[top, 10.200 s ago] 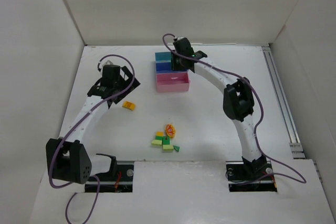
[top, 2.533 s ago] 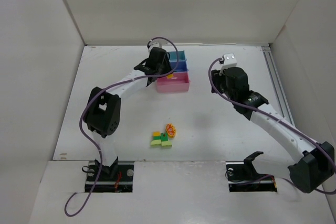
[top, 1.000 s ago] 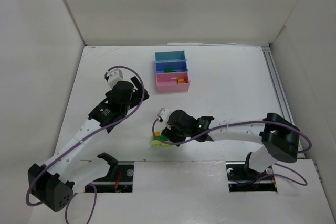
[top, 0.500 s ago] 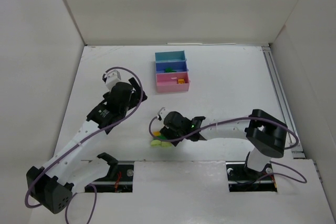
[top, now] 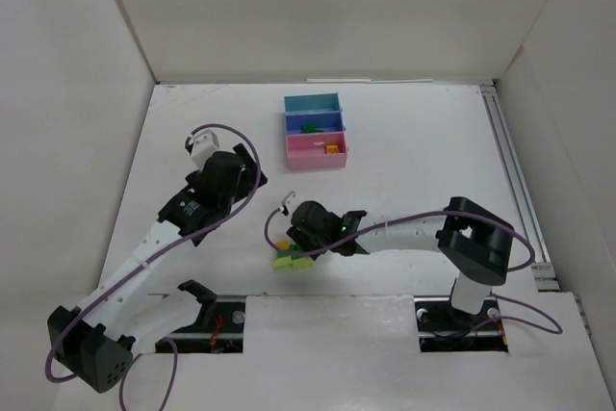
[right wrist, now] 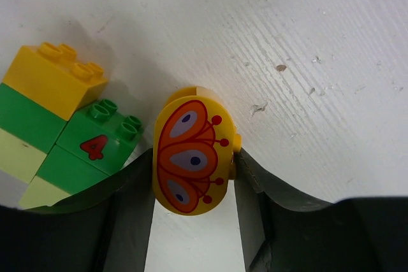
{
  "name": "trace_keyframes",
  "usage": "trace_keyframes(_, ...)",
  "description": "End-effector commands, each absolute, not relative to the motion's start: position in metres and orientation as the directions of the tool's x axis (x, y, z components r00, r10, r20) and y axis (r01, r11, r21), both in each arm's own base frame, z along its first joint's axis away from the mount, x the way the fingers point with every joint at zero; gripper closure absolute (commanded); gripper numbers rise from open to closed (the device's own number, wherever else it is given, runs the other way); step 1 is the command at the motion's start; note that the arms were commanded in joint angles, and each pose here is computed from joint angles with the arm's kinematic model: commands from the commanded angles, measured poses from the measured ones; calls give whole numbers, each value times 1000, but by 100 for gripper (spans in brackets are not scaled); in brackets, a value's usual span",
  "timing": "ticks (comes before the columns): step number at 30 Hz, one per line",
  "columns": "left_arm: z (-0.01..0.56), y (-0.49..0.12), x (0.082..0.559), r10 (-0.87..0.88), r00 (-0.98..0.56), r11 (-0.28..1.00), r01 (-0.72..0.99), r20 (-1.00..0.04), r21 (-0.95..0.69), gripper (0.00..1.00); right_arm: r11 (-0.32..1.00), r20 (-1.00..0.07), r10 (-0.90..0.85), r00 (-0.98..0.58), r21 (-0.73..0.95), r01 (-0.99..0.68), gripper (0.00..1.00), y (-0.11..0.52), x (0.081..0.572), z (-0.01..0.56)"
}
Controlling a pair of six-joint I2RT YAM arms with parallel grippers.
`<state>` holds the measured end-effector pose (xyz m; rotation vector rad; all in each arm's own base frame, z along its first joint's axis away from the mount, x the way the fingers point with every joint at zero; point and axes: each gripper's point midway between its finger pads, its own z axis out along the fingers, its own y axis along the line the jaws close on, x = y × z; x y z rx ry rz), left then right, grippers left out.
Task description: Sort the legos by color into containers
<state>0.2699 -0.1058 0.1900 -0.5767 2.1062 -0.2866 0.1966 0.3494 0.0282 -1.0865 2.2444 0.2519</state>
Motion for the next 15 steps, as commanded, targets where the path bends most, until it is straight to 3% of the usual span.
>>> trace_keyframes(1, 215, -102, 274, -540, -418, 841, -295, -731, -453, 1, 685, -672, -579, -461, -94, -723, 70, 358, 206, 55)
trace_keyframes(6, 211, -110, 285, -537, -429, 844, -279, -727, -458, 1, 704, -724, -534, -436, -96, -703, 74, 358, 226, 90)
trace_keyframes(9, 200, -104, 297, -533, -455, 846, -309, -713, -435, 1, 729, -763, -484, -428, -81, -680, 79, 351, 262, 121)
trace_keyframes(13, 203, -102, 314, -520, -452, 853, -311, -725, -418, 1, 716, -833, -443, -332, -106, -690, 82, 340, 312, 170)
trace_keyframes(14, 207, -101, 319, -520, -442, 853, -310, -731, -419, 1, 712, -855, -429, -291, -122, -691, 79, 337, 330, 192)
trace_keyframes(15, 212, -105, 323, -526, -436, 850, -297, -730, -435, 1, 667, -840, -489, -234, -187, -721, 79, 338, 340, 190)
